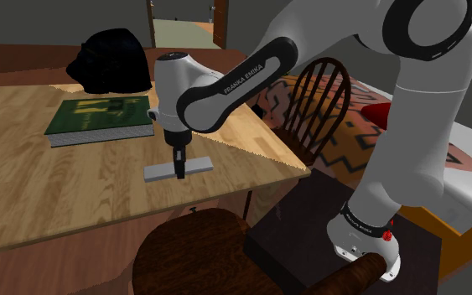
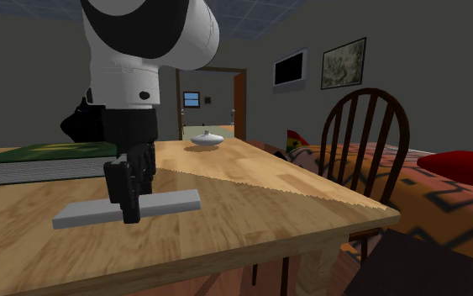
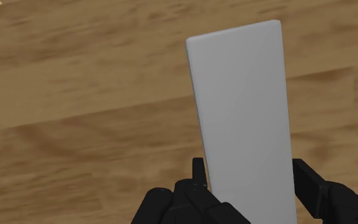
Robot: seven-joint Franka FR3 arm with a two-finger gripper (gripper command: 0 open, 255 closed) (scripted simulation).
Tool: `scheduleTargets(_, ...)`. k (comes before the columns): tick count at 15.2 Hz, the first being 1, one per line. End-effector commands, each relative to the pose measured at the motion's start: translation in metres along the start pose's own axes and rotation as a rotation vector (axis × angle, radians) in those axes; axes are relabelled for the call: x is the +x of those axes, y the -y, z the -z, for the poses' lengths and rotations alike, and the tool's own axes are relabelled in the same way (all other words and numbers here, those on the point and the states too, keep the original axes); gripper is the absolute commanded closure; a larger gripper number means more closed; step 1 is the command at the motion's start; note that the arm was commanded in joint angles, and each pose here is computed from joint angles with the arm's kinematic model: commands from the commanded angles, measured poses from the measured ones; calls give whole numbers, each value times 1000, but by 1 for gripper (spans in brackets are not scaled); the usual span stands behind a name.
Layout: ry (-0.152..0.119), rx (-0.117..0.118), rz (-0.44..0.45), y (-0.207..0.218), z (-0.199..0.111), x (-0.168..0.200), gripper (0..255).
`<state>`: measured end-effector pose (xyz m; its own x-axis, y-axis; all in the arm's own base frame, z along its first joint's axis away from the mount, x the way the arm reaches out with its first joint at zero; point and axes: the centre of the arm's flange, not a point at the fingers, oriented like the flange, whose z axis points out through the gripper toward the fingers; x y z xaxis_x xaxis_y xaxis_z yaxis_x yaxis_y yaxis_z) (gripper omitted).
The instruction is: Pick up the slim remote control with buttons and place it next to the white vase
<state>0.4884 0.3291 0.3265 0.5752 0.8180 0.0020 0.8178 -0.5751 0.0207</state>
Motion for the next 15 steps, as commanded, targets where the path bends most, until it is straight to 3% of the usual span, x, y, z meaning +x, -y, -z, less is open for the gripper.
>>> scheduleTargets(1, 1, 1, 0, 0, -1, 0, 255)
scheduleTargets(9, 1, 1, 0, 0, -1, 0, 255)
scheduleTargets(15, 1, 1, 0, 0, 31, 0, 255)
